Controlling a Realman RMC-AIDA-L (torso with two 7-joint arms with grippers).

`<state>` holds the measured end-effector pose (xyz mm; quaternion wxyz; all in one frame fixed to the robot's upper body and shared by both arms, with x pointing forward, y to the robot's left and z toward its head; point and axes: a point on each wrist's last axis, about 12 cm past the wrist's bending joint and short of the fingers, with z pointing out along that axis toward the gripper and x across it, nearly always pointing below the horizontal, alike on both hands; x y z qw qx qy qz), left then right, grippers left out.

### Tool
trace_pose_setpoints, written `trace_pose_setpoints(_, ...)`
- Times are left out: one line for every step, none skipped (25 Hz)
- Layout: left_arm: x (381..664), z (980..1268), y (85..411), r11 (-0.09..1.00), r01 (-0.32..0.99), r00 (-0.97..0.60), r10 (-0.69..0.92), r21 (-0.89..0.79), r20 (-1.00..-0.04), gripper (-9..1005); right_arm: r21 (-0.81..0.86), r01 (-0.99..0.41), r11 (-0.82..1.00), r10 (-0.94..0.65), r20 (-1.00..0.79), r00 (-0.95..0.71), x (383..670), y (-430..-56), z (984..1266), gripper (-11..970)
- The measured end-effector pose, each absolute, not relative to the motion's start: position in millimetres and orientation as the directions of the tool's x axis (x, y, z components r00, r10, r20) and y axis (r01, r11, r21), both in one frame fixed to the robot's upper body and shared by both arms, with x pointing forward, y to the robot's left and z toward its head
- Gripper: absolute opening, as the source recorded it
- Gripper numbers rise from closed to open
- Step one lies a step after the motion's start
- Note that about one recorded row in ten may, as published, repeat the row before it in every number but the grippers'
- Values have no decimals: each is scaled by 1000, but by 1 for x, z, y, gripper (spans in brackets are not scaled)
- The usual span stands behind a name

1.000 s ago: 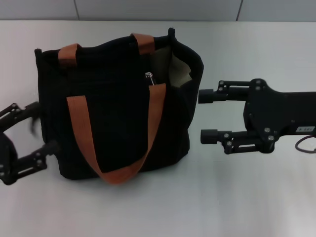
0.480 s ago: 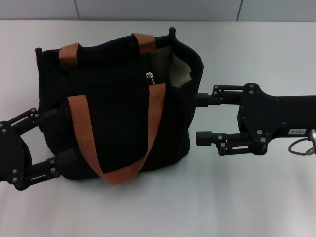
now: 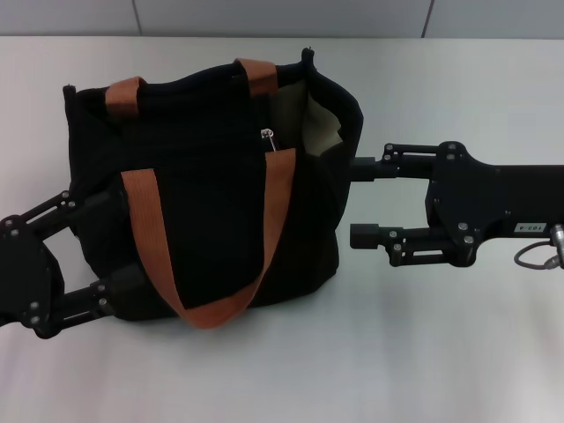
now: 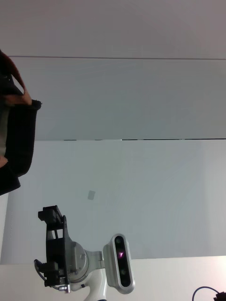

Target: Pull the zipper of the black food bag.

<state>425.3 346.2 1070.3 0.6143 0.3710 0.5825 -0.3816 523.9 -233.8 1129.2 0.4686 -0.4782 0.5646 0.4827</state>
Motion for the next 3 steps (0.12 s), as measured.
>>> trace_pose_setpoints(425,1070,346,434,901,34,-36,15,-999,810,97,-992,79,-88,-991,-104,524,-234,1129,730)
trace_pose_setpoints(425,1070,345,436,900,40,-36,21,-999,810,97,-992,82,-88,-991,-104,524,-234,1129,730)
trace_pose_setpoints(425,1070,345,439,898,49,-37,27,-998,810,98,-992,84,-88,-991,-105,525,-234,1129,730)
